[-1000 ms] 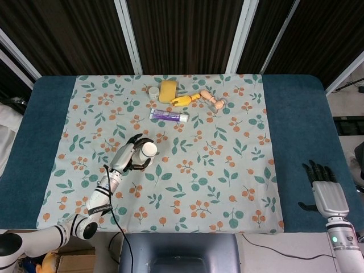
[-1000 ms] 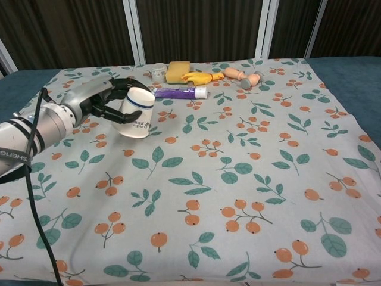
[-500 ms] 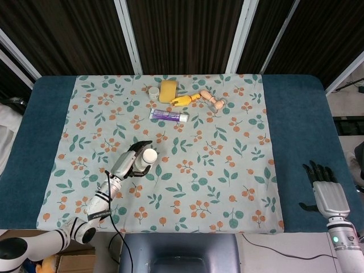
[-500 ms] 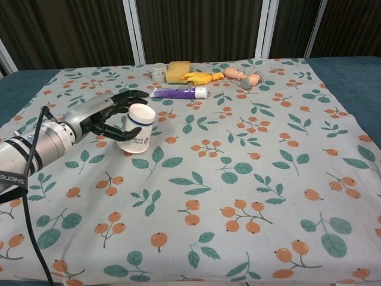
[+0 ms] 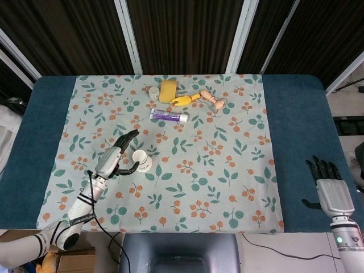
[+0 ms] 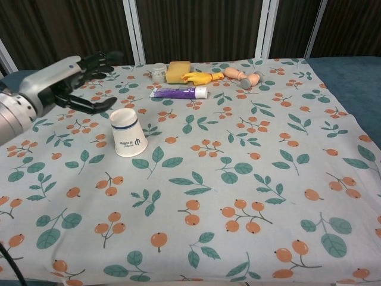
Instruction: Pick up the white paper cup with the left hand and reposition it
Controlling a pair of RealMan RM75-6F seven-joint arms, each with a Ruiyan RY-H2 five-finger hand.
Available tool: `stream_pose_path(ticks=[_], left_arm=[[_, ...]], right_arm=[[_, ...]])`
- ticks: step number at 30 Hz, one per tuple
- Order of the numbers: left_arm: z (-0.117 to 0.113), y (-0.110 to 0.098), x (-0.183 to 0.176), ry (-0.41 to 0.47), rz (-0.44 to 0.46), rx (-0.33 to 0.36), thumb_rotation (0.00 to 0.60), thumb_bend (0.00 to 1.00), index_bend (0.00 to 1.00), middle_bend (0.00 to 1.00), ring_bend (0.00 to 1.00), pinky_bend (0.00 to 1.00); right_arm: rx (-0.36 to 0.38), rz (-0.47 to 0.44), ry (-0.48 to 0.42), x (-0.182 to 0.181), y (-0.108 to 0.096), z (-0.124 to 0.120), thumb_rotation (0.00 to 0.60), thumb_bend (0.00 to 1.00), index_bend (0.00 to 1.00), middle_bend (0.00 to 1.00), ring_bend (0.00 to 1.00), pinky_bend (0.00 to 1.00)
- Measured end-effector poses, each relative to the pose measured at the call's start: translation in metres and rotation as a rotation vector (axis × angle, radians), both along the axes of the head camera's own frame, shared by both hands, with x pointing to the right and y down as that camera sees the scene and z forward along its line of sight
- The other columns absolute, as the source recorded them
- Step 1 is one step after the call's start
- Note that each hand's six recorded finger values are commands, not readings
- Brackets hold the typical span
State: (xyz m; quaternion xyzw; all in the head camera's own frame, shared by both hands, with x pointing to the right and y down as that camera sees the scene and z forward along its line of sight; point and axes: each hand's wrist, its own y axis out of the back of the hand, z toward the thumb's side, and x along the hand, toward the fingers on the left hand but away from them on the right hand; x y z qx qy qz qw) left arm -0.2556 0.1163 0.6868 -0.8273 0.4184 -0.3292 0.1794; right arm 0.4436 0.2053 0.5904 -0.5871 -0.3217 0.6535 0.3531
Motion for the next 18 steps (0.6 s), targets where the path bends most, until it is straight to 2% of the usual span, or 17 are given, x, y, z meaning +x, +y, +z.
stream_pose_path(ticks=[3, 6, 7, 10, 14, 16, 18], left_arm=[[-0.016, 0.003, -0.014, -0.151, 0.063, 0.083, 0.6, 0.42, 0.0, 0.0, 0.0, 0.0], [-0.034, 0.01, -0.034, -0.363, 0.118, 0.209, 0.6, 0.42, 0.0, 0.0, 0.0, 0.0], [-0.041, 0.015, -0.045, -0.459, 0.132, 0.256, 0.6, 0.42, 0.0, 0.0, 0.0, 0.0], [-0.055, 0.031, -0.07, -0.684, 0.159, 0.332, 0.6, 0.39, 0.0, 0.0, 0.0, 0.0], [-0.061, 0.05, -0.1, -0.886, 0.196, 0.345, 0.6, 0.38, 0.0, 0.0, 0.0, 0.0], [-0.063, 0.061, -0.117, -0.947, 0.191, 0.33, 0.6, 0.38, 0.0, 0.0, 0.0, 0.0], [-0.065, 0.072, -0.133, -0.97, 0.17, 0.308, 0.6, 0.38, 0.0, 0.0, 0.0, 0.0]], right_arm=[[0.061, -0.017, -0.018, -0.002, -0.004, -0.006, 0.6, 0.22, 0.0, 0.0, 0.0, 0.0], [0.12, -0.043, -0.047, -0.004, -0.005, -0.011, 0.6, 0.22, 0.0, 0.0, 0.0, 0.0], [0.135, -0.048, -0.058, -0.005, -0.005, -0.012, 0.6, 0.22, 0.0, 0.0, 0.0, 0.0], [0.176, -0.064, -0.094, -0.006, -0.002, -0.017, 0.6, 0.22, 0.0, 0.0, 0.0, 0.0], [0.193, -0.068, -0.098, -0.004, 0.006, -0.024, 0.6, 0.22, 0.0, 0.0, 0.0, 0.0], [0.192, -0.062, -0.099, -0.003, 0.007, -0.027, 0.6, 0.22, 0.0, 0.0, 0.0, 0.0], [0.188, -0.056, -0.095, -0.002, 0.008, -0.029, 0.6, 0.22, 0.0, 0.0, 0.0, 0.0]])
